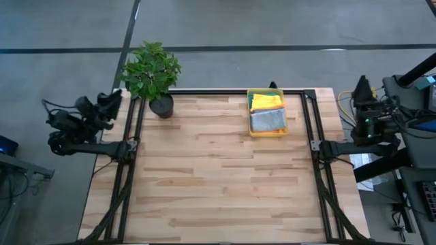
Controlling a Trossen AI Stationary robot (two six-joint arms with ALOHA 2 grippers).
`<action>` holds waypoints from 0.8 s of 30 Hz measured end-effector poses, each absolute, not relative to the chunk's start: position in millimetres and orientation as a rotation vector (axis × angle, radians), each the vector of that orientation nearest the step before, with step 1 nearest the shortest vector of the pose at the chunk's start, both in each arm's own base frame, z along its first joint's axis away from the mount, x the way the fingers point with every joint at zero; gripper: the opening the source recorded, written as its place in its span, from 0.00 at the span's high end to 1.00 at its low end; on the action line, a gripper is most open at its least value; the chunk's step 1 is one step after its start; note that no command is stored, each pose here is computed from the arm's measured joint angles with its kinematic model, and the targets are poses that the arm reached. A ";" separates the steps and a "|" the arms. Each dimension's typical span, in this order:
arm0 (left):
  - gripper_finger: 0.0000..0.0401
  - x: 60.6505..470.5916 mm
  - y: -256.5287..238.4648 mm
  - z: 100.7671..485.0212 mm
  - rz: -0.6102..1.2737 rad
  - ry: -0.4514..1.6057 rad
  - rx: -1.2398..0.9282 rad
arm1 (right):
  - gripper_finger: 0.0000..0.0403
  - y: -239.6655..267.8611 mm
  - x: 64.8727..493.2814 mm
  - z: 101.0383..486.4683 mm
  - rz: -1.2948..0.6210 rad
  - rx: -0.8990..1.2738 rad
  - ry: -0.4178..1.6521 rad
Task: Fold microfiber towels
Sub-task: Return to Home Position
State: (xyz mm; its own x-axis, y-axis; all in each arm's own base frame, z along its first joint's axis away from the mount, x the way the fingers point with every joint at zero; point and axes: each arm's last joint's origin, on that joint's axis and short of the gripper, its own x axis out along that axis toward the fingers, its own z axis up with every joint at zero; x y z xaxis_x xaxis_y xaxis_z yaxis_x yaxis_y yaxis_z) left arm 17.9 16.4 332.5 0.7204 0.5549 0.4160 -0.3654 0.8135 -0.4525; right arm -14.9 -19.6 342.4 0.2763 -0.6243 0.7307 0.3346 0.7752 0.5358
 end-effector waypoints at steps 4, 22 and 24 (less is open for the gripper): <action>0.44 27.6 15.5 319.6 0.524 -0.527 -0.373 | 0.45 -19.2 -7.2 333.6 -0.662 0.300 -1.116; 0.44 72.0 8.9 248.4 0.381 -0.565 -0.578 | 0.46 -7.0 44.4 266.4 -0.110 0.487 -1.042; 0.44 76.9 8.0 237.0 0.360 -0.545 -0.606 | 0.47 -6.6 48.4 259.3 -0.096 0.509 -1.020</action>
